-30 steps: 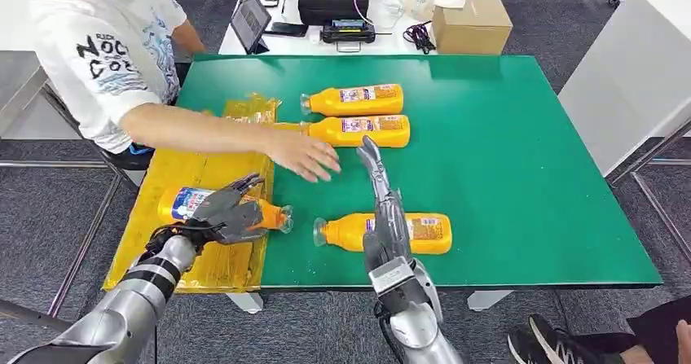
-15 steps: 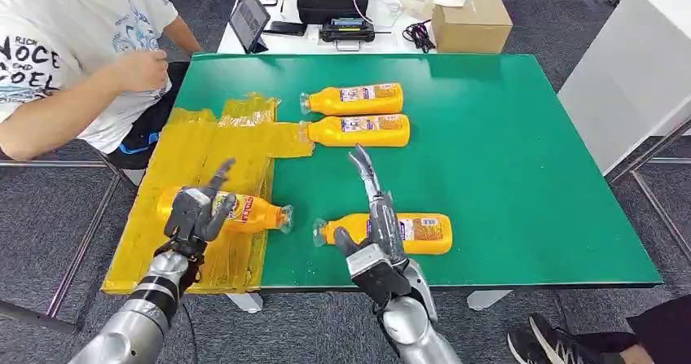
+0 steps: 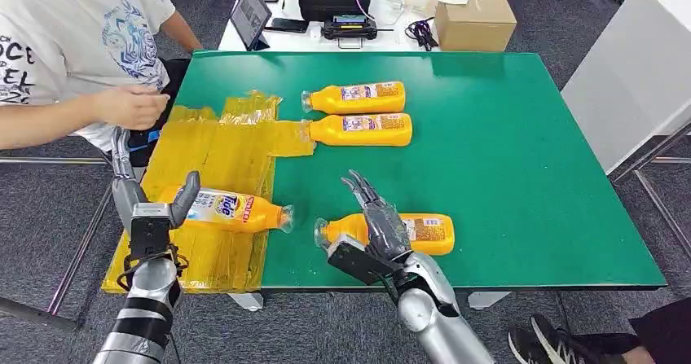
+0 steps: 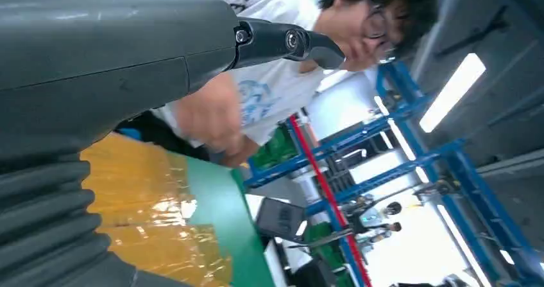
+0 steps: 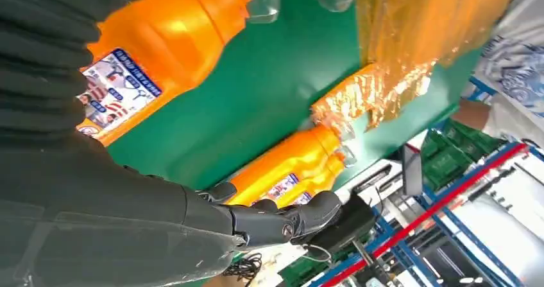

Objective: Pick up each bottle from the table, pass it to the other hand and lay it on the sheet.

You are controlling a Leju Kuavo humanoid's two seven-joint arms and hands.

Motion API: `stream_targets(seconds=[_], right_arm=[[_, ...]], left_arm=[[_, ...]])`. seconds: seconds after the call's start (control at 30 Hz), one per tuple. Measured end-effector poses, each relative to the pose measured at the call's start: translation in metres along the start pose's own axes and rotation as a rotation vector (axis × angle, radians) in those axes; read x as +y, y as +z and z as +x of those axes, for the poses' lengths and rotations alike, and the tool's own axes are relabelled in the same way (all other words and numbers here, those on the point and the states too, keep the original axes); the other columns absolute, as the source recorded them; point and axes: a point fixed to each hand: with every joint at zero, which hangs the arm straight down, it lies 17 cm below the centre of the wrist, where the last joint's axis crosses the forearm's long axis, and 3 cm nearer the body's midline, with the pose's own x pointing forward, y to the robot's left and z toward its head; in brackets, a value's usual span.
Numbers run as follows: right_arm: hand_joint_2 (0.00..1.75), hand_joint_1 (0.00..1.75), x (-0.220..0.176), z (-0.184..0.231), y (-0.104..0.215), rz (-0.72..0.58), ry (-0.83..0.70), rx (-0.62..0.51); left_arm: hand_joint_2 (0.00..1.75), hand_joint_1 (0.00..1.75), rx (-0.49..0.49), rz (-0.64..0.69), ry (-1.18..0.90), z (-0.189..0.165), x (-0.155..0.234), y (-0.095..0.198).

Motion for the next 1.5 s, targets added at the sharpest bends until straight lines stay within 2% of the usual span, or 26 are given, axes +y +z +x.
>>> stream_targets(seconds=[0.23,0.3,0.33,0.37,0.43,0.5,0.77,1.13,1.5], right_arm=[[1.75,0.00,0.000,-0.001,0.000,0.004,0.004,0.002],[1.75,0.00,0.004,-0.010,0.002,0.035,0.011,0.030],[1.75,0.00,0.011,-0.034,0.011,0.124,0.042,0.092],[1.75,0.00,0.000,-0.072,0.030,0.192,0.098,0.161],[1.75,0.00,-0.026,-0.119,0.060,0.257,0.178,0.259],[1.75,0.00,-0.032,-0.130,0.069,0.278,0.200,0.288],[1.75,0.00,-0.043,-0.155,0.096,0.372,0.241,0.350],[1.75,0.00,-0.049,-0.188,0.150,0.533,0.284,0.470],[1.75,0.00,-0.047,-0.198,0.155,0.588,0.314,0.489]], left_arm=[[1.75,0.00,-0.007,0.002,0.000,0.002,0.001,-0.001],[1.75,0.00,-0.059,-0.012,-0.035,0.014,0.002,-0.001],[1.75,0.00,-0.136,-0.006,-0.095,0.033,0.010,-0.004],[1.75,0.00,-0.152,0.065,-0.115,0.042,0.035,-0.008],[1.75,0.00,-0.130,0.110,-0.099,0.042,0.050,-0.006],[1.75,0.00,-0.122,0.110,-0.089,0.041,0.049,-0.004],[1.75,0.00,-0.084,0.059,-0.029,0.038,0.023,0.008],[1.75,0.00,-0.048,-0.014,0.042,0.038,-0.010,0.022],[1.75,0.00,-0.047,-0.089,0.086,0.047,-0.043,0.032]])
